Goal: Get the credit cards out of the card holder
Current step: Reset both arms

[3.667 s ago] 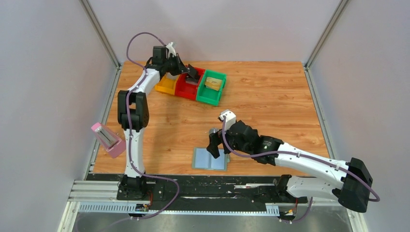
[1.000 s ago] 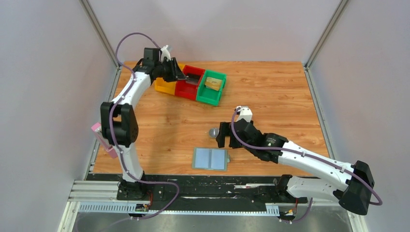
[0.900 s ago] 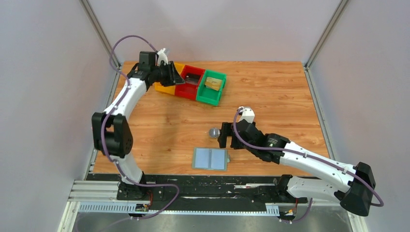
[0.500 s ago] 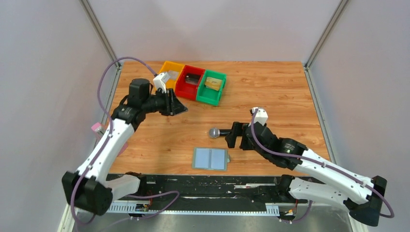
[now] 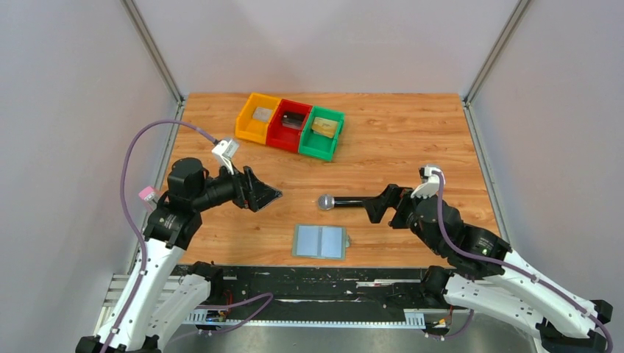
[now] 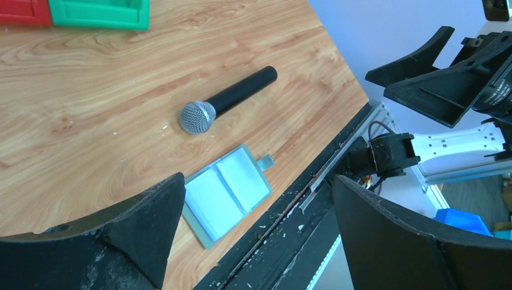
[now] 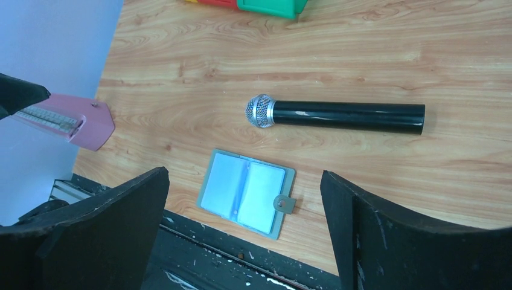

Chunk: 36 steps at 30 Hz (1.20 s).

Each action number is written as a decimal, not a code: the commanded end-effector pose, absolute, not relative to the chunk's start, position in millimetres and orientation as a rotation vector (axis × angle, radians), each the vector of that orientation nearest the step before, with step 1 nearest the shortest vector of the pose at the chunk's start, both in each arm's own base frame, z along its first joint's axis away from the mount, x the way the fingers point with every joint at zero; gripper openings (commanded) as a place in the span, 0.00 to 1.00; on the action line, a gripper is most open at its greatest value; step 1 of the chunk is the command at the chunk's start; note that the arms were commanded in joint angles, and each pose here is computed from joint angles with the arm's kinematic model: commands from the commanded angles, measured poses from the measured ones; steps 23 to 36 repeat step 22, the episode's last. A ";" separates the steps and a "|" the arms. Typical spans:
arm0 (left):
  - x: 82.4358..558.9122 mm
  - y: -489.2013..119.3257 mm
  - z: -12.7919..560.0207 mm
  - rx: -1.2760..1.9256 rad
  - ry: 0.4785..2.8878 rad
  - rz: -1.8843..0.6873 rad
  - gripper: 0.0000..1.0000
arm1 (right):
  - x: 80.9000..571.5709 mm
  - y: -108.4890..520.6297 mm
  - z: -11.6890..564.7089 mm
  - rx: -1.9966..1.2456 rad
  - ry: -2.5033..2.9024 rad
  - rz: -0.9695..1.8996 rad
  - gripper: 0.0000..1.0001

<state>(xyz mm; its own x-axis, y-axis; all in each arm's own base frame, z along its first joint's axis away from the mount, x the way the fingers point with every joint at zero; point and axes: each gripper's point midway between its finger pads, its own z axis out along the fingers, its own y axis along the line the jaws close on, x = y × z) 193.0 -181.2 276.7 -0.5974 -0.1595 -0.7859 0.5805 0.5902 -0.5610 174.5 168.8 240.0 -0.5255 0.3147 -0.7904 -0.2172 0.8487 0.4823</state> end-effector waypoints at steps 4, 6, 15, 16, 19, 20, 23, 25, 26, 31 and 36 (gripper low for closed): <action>183.6 -177.1 279.0 0.354 1.930 -1.059 1.00 | 172.7 161.8 239.6 0.093 1.999 0.674 1.00; 183.5 -175.1 276.8 0.345 1.933 -1.045 1.00 | 171.9 161.4 237.8 0.095 2.001 0.677 1.00; 180.9 -174.5 272.2 0.341 1.926 -1.048 1.00 | 172.3 159.9 240.6 0.106 1.993 0.680 1.00; 181.2 -174.9 270.1 0.338 1.929 -1.052 1.00 | 172.4 160.0 240.5 0.109 1.994 0.679 1.00; 180.8 -175.2 268.3 0.336 1.927 -1.056 1.00 | 172.7 160.6 239.2 0.110 1.998 0.677 1.00; 180.8 -175.2 267.9 0.338 1.927 -1.055 1.00 | 173.1 160.3 239.5 0.112 1.997 0.675 1.00; 180.8 -175.1 268.0 0.341 1.924 -1.054 1.00 | 173.7 160.3 238.8 0.113 1.998 0.669 1.00; 180.8 -175.1 268.0 0.341 1.924 -1.054 1.00 | 173.7 160.3 238.8 0.113 1.998 0.669 1.00; 180.8 -175.1 268.0 0.341 1.924 -1.054 1.00 | 173.7 160.3 238.8 0.113 1.998 0.669 1.00; 180.8 -175.1 268.0 0.341 1.924 -1.054 1.00 | 173.7 160.3 238.8 0.113 1.998 0.669 1.00; 180.8 -175.1 268.0 0.341 1.924 -1.054 1.00 | 173.7 160.3 238.8 0.113 1.998 0.669 1.00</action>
